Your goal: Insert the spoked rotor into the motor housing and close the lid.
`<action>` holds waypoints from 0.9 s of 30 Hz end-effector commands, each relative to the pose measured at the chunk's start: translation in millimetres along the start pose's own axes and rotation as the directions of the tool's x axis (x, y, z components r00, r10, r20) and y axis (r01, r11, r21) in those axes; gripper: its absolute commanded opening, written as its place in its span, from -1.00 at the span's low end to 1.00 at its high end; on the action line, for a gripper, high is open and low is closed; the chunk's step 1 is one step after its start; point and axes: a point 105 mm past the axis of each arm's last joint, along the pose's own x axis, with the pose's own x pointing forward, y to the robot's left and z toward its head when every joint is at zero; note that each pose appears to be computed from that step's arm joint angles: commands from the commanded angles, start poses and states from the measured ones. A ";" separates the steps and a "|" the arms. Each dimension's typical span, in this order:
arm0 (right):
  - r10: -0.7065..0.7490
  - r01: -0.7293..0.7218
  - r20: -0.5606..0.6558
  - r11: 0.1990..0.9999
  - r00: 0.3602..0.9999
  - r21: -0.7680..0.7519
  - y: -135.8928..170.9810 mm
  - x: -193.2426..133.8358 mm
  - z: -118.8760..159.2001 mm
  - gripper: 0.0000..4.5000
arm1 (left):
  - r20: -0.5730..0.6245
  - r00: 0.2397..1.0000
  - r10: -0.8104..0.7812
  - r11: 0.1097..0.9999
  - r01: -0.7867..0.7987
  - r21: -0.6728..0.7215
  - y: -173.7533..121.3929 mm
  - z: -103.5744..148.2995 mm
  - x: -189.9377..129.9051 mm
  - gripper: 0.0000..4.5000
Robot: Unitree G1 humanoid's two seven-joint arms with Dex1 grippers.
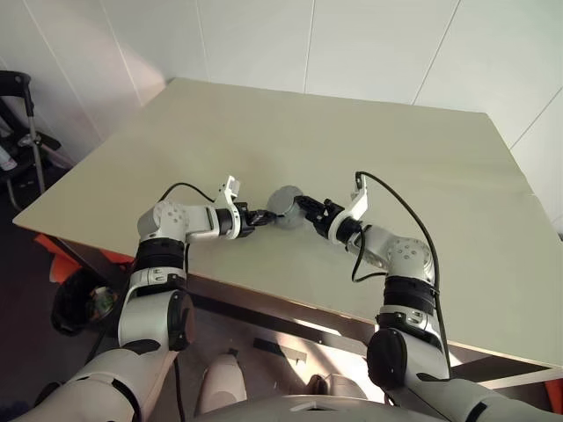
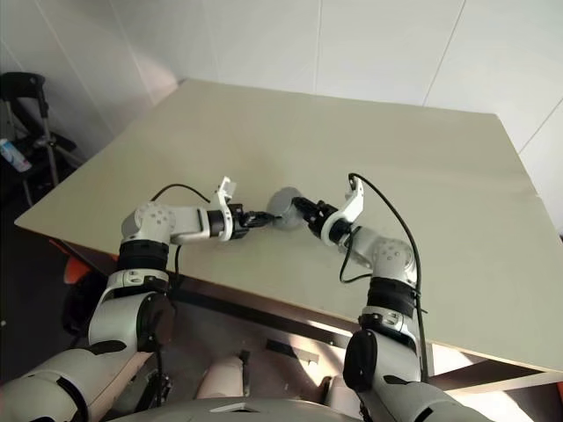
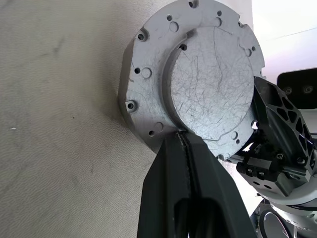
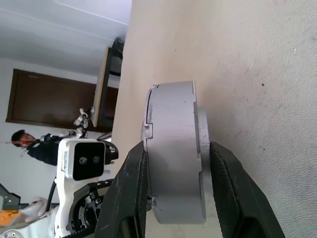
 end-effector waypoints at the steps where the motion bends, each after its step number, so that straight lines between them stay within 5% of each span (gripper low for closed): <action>1: 0.168 -0.171 0.057 0.984 0.984 0.055 39.9 9.9 11.8 -0.26 | -0.002 0.999 -0.040 0.999 0.040 0.019 -11.6 0.0 5.1 -1.00; 27: 0.251 -0.317 0.254 0.910 0.934 0.267 60.8 12.8 48.6 -0.26 | 0.142 0.975 -0.170 0.985 0.163 0.057 -27.3 21.3 -13.6 -1.00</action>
